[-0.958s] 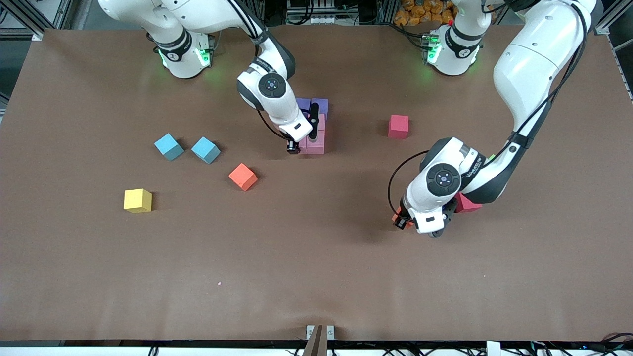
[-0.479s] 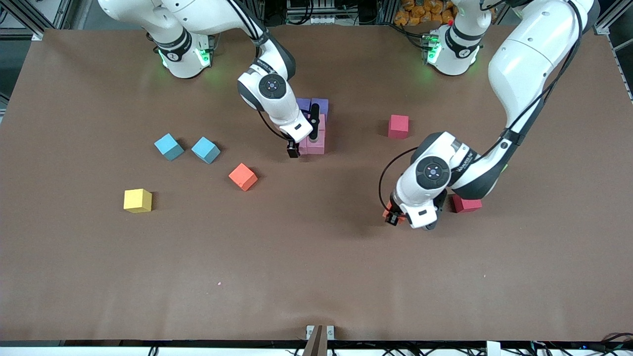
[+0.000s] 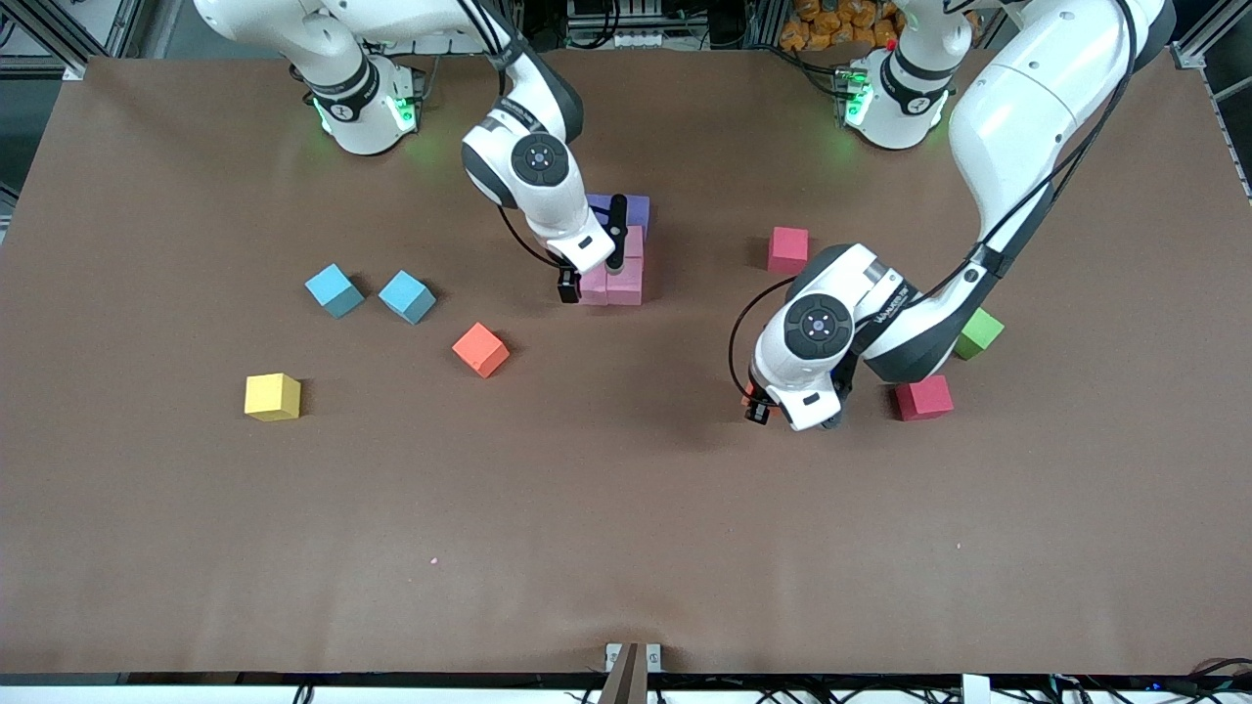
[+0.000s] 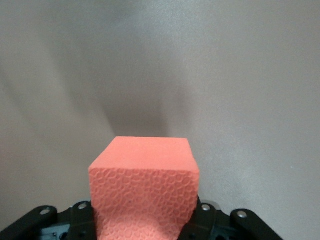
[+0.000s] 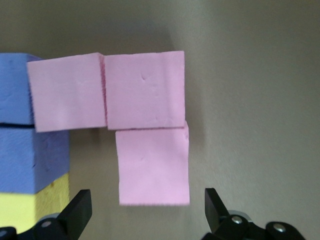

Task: Form number 2 with 11 blocks
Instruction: 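Carry the orange cube with the left gripper while the right gripper withdraws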

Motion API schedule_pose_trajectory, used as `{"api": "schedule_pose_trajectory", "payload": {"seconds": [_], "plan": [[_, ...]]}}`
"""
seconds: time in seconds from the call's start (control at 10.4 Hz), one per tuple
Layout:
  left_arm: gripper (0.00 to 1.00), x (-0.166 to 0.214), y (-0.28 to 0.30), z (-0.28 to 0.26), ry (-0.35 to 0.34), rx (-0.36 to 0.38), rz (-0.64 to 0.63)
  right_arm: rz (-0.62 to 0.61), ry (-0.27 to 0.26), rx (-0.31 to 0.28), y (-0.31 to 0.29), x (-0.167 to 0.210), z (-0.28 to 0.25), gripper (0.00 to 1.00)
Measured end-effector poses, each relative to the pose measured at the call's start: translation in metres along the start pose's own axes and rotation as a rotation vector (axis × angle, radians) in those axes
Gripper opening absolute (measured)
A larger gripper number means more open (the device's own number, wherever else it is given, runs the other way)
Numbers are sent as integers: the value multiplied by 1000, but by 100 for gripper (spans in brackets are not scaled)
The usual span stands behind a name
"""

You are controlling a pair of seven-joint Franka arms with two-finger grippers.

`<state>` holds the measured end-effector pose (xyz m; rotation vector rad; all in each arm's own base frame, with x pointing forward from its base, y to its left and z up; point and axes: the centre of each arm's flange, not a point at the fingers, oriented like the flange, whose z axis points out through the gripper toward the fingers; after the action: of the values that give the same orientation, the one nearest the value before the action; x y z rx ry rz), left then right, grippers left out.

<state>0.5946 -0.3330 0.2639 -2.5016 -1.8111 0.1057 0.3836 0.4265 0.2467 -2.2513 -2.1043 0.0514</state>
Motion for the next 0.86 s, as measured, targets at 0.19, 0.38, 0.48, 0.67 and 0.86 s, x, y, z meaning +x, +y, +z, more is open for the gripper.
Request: {"api": "schedule_pose_trajectory", "payload": {"seconds": [0.19,0.38,0.48,0.67,0.86], "plan": [[59,-15,-3,-12,-10,-14,-43,24,-14,1,14,-16,-20,100],[59,-44,-10,-25,-26,-26,-85,57,-33,9,58,-65,-44,100],[59,-65,-16,-27,-27,-26,-99,85,-38,9,87,-102,-57,100],[59,-107,-31,-24,-22,-20,-116,125,-34,-21,141,-178,-84,100],[59,-149,-48,-20,-17,-15,-114,184,-31,-37,169,-233,-108,100]]}}
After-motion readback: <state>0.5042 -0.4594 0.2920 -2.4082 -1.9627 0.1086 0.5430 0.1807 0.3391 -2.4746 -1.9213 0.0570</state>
